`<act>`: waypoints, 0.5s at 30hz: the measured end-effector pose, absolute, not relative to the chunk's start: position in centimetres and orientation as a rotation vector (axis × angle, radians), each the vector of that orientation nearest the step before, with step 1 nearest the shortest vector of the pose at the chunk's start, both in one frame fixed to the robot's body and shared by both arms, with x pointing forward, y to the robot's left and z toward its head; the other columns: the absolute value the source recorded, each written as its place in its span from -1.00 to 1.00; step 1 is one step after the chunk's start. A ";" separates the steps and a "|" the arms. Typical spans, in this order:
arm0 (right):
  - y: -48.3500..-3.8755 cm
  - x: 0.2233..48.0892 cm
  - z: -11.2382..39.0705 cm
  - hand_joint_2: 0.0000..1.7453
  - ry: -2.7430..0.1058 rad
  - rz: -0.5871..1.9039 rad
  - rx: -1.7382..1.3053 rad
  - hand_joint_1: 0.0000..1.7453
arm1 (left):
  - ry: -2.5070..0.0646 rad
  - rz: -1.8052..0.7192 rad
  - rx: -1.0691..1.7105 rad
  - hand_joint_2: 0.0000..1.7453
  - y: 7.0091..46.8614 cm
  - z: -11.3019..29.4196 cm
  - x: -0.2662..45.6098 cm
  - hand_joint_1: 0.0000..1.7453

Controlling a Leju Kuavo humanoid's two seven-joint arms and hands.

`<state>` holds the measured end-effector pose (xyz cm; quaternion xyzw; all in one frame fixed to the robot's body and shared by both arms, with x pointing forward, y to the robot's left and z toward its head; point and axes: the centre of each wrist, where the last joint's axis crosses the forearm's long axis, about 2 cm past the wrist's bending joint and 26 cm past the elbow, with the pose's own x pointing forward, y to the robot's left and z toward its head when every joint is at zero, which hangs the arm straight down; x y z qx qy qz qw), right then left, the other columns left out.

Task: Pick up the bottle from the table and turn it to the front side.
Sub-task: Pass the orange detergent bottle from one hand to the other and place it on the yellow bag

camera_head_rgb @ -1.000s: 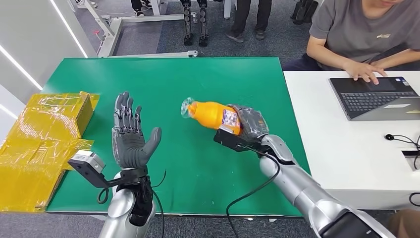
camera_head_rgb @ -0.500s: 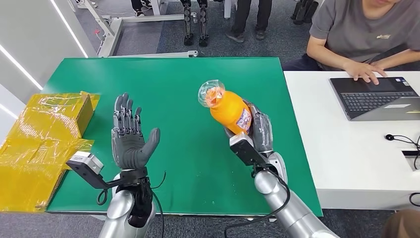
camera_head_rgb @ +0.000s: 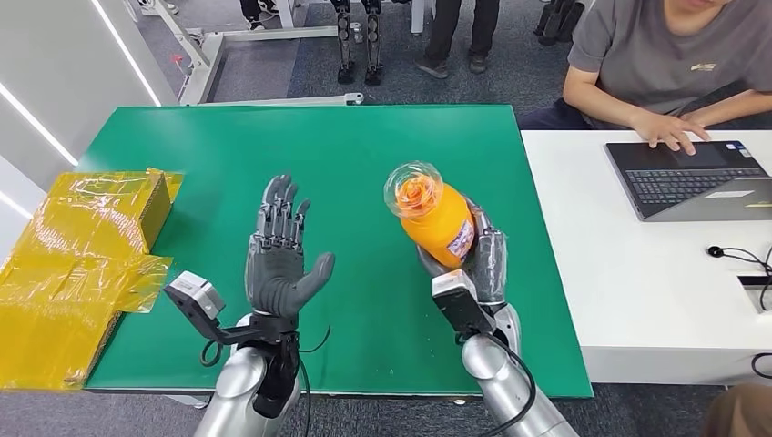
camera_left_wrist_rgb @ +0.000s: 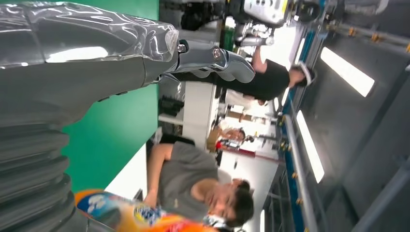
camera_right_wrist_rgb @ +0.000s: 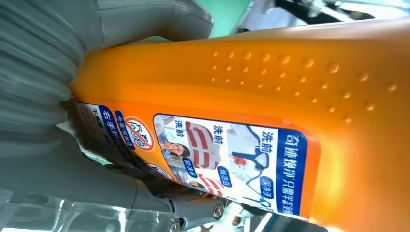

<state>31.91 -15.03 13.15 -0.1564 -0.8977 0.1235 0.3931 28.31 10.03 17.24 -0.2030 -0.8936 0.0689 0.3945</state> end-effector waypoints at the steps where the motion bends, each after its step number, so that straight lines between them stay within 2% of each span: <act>1: -14.9 31.8 13.1 1.00 -2.261 0.328 -0.388 1.00 | -2.265 0.158 -0.525 1.00 9.9 17.2 28.3 -1.00; 15: -13.2 31.1 12.4 1.00 -2.089 0.601 -0.213 1.00 | -2.250 0.103 -0.553 1.00 9.4 16.8 28.7 -1.00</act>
